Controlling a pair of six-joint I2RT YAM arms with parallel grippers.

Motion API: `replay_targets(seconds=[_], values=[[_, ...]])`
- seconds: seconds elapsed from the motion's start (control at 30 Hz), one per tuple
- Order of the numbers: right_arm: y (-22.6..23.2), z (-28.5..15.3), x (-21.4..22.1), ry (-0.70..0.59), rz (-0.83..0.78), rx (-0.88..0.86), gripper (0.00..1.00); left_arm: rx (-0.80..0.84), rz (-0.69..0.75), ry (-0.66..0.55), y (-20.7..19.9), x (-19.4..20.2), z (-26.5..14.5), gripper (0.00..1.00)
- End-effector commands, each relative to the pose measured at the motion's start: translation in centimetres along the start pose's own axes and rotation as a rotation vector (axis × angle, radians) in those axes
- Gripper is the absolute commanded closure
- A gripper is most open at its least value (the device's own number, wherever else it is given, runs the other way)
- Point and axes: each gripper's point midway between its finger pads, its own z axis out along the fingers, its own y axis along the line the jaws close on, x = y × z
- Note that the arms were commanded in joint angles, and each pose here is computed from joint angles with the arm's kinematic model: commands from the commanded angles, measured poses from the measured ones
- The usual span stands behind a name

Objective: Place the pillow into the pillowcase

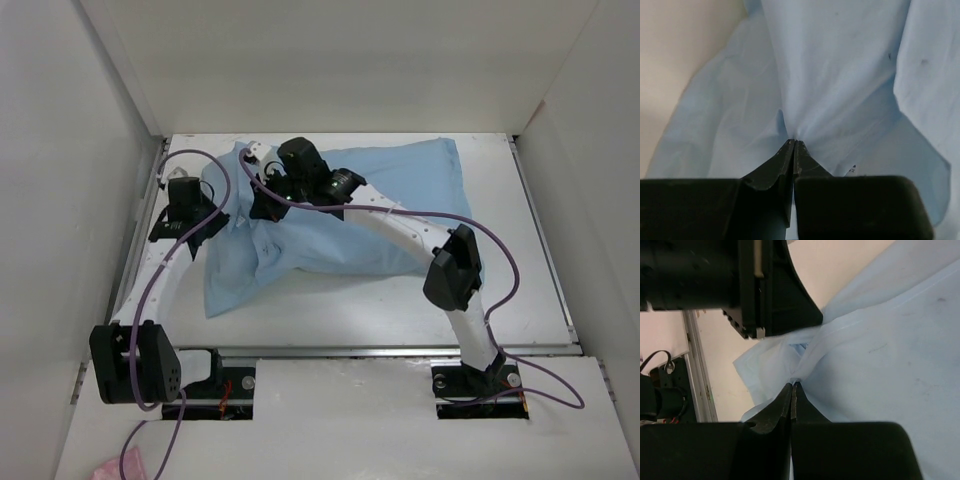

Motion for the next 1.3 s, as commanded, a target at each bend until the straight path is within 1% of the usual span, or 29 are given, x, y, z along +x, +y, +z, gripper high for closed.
replay_targets(seconds=[0.0,0.07,0.1,0.13,0.17,0.2,0.23,0.27,0.3,0.33,0.43,0.5,0.53,0.57,0.6,0.63,0.67,0.73,0.8,0.83,0.87,0.9,0.93,0.97,1.0,1.1,1.2,1.27], values=[[2.9,-3.1,-6.6,-0.179,-0.077,-0.053,1.00,0.232,0.063,-0.010,-3.7,-0.1,-1.1,1.00],[3.7,-3.3,-7.0,-0.184,-0.086,-0.093,1.00,0.362,0.104,-0.002,-5.7,0.6,-1.6,1.00],[4.2,-3.5,-7.3,-0.190,-0.092,-0.116,1.00,0.464,0.146,-0.002,-7.9,0.7,-2.0,1.00],[4.2,-3.5,-7.3,-0.190,-0.092,-0.116,1.00,0.507,0.154,-0.009,-8.7,0.5,-2.4,1.00],[4.4,-3.5,-7.2,-0.189,-0.093,-0.125,1.00,0.522,0.157,0.009,-8.9,0.8,-1.7,1.00],[4.5,-3.5,-7.2,-0.188,-0.094,-0.134,1.00,0.572,0.188,0.006,-10.2,0.9,-1.9,1.00],[4.5,-3.5,-7.2,-0.188,-0.094,-0.135,1.00,0.638,0.209,0.053,-11.5,1.9,-2.3,1.00],[4.6,-3.5,-7.4,-0.196,-0.098,-0.135,1.00,0.673,0.231,0.071,-12.0,2.4,-2.3,1.00],[3.8,-2.8,-7.1,-0.189,-0.082,-0.108,1.00,0.782,0.277,0.119,-14.2,3.7,-2.2,1.00],[3.8,-2.8,-7.1,-0.189,-0.081,-0.108,1.00,0.783,0.278,0.119,-14.2,3.7,-2.2,1.00],[2.7,-2.7,-7.2,-0.196,-0.066,-0.045,1.00,0.760,0.281,0.165,-14.0,4.9,-0.5,1.00],[1.9,-2.5,-7.0,-0.192,-0.058,-0.005,1.00,0.745,0.272,0.216,-13.6,5.8,0.4,1.00],[1.8,-2.5,-7.0,-0.193,-0.057,0.004,1.00,0.767,0.276,0.234,-13.7,6.1,0.1,0.92],[1.8,-3.0,-7.5,-0.204,-0.060,0.016,1.00,0.761,0.273,0.243,-13.6,6.3,0.4,0.76],[1.3,-2.8,-7.0,-0.195,-0.053,0.037,1.00,0.760,0.273,0.243,-13.6,6.3,0.4,0.59],[1.4,-3.3,-7.5,-0.207,-0.057,0.046,1.00,0.766,0.274,0.251,-13.4,6.5,-0.1,0.34],[1.0,-3.1,-7.0,-0.196,-0.051,0.060,1.00,0.775,0.277,0.239,-13.7,6.2,-0.6,0.01],[1.2,-3.9,-7.6,-0.210,-0.055,0.072,1.00,0.764,0.281,0.216,-13.4,5.5,-2.0,0.01],[0.8,-4.3,-7.7,-0.216,-0.053,0.100,1.00,0.697,0.280,0.144,-13.2,3.6,-2.6,0.01],[0.5,-4.7,-7.9,-0.223,-0.042,0.128,1.00,0.641,0.265,0.117,-12.8,2.2,-3.8,0.01],[0.3,-4.7,-7.9,-0.224,-0.040,0.140,1.00,0.577,0.248,0.076,-12.0,0.9,-3.9,0.01],[0.2,-5.1,-8.0,-0.227,-0.040,0.152,1.00,0.455,0.211,0.001,-10.7,-1.0,-3.5,0.01],[0.1,-5.1,-8.0,-0.228,-0.039,0.161,1.00,0.391,0.184,-0.031,-10.1,-2.0,-3.9,0.01],[0.1,-5.1,-8.0,-0.228,-0.039,0.161,1.00,0.334,0.143,-0.057,-9.4,-3.2,-5.2,0.01],[0.1,-5.1,-8.0,-0.228,-0.039,0.161,1.00,0.274,0.122,-0.107,-8.6,-4.3,-5.5,0.01],[0.3,-5.1,-8.0,-0.227,-0.040,0.151,1.00,0.216,0.065,-0.167,-7.7,-5.7,-7.4,0.01],[0.8,-4.3,-7.3,-0.203,-0.038,0.104,1.00,0.159,0.045,-0.182,-6.8,-6.1,-7.9,0.01],[1.1,-3.7,-6.7,-0.188,-0.036,0.071,0.99,0.101,0.005,-0.209,-5.7,-6.8,-7.9,0.01]])
